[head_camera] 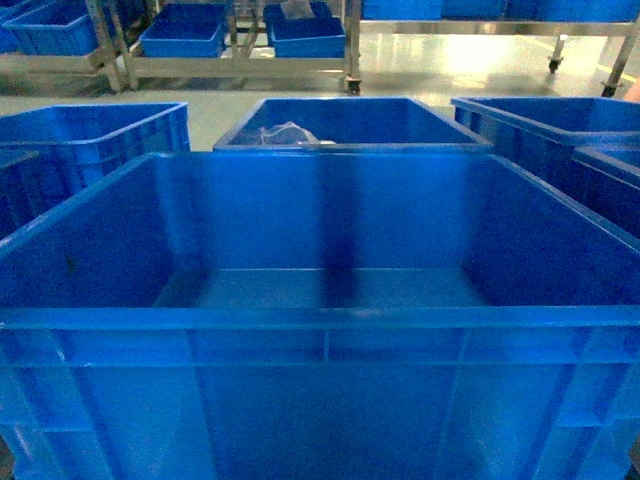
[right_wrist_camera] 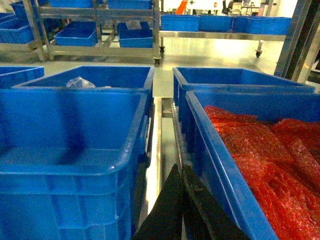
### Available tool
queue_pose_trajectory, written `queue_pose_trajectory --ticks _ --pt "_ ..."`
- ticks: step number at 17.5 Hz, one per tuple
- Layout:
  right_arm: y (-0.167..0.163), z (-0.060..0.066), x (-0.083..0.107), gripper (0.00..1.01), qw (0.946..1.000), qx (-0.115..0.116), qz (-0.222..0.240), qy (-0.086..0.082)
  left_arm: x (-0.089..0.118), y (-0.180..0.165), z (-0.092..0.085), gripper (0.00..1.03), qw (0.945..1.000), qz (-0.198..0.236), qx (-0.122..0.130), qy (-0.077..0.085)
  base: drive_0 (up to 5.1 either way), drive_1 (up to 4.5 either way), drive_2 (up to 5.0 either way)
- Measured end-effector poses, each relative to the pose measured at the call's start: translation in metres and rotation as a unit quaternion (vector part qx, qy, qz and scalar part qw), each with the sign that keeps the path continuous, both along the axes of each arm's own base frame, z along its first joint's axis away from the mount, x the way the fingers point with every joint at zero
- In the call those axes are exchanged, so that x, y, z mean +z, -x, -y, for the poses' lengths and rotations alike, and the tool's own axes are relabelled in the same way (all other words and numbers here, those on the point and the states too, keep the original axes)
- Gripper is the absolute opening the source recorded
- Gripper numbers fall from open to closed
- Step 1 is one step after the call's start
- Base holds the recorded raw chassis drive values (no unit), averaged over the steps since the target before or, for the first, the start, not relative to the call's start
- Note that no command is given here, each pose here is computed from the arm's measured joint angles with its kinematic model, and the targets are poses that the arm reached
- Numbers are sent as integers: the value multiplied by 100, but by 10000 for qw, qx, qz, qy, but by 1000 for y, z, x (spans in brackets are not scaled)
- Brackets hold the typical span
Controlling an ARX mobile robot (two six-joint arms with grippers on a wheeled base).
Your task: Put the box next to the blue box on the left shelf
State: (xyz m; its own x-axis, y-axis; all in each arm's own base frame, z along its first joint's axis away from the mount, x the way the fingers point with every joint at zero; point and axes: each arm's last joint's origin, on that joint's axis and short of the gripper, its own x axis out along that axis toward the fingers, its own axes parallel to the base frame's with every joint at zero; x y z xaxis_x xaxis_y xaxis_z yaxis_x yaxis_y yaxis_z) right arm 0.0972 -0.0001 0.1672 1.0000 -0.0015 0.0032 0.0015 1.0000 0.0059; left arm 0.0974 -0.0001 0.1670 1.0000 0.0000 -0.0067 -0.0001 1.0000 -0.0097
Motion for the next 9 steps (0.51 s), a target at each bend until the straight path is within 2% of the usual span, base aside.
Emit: queue_pose_trajectory --ticks 5,6,9 --pt "0 0 0 2 10000 8 2 0 1 0 0 2 10000 31 -2 0 0 0 0" --pt "0 0 0 10 10000 8 2 6 1 0 0 2 10000 31 -2 4 0 0 0" --pt "0 0 0 41 10000 8 2 6 1 0 0 32 10000 31 -4 0 0 0 0"
